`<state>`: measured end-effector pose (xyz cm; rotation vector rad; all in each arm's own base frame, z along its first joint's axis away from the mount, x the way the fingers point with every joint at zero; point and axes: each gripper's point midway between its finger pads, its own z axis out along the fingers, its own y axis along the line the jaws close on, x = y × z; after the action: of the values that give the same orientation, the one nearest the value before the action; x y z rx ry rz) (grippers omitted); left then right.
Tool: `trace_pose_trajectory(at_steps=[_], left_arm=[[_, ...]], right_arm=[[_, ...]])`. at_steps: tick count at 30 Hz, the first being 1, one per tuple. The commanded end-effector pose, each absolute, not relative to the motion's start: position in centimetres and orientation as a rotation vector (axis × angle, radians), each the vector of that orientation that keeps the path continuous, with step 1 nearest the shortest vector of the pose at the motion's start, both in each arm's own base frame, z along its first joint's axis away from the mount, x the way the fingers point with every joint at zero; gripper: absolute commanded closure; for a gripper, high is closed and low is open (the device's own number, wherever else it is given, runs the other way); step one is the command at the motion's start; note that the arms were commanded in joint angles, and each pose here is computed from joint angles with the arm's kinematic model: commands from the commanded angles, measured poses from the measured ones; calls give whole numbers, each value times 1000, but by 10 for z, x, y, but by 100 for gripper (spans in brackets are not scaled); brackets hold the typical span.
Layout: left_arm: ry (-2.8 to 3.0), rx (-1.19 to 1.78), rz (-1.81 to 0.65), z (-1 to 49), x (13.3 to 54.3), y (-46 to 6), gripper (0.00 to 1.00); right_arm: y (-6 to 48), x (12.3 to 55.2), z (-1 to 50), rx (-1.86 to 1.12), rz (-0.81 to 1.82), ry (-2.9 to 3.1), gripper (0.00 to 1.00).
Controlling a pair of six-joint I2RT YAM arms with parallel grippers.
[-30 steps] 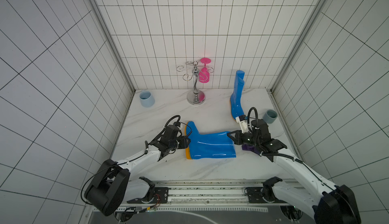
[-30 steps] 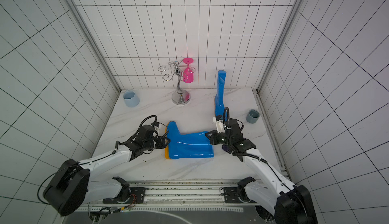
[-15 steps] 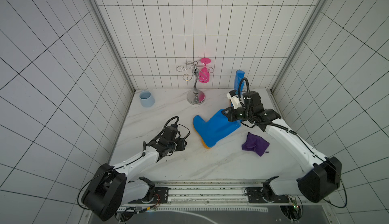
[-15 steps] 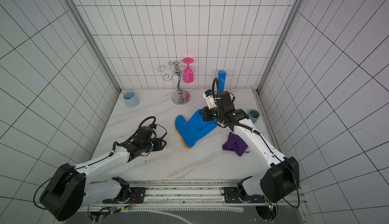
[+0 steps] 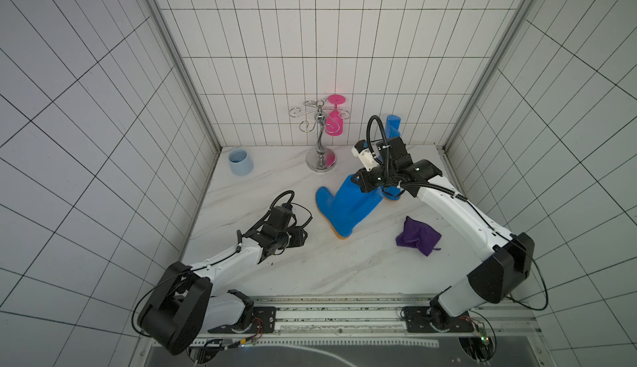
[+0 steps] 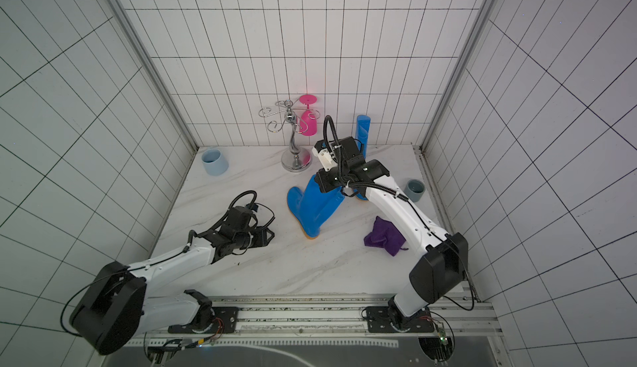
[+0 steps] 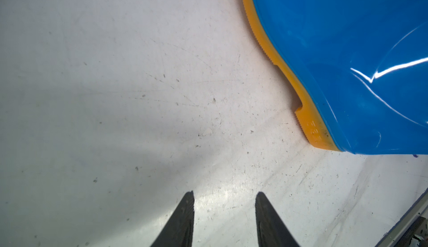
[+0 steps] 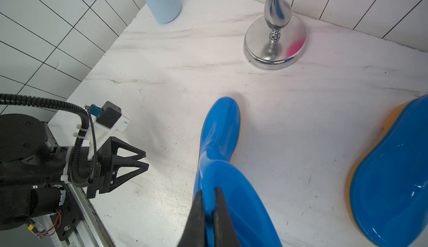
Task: Wipe the rubber boots with a cloth
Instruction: Adjust the rubber boot at the center of the board.
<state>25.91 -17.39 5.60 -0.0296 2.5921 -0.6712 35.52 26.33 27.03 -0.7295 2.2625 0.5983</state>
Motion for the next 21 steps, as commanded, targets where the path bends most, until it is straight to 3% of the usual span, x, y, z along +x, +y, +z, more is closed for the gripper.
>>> trace_pose_trajectory(at_steps=[1,21], left_arm=[[2536,-35,-713,69,275,-183,57],[2447,-75,-692,96,340,-190,57]], right_arm=[[274,356,313,-804,570,2163,100],[293,340,333,-887,524,2166,100]])
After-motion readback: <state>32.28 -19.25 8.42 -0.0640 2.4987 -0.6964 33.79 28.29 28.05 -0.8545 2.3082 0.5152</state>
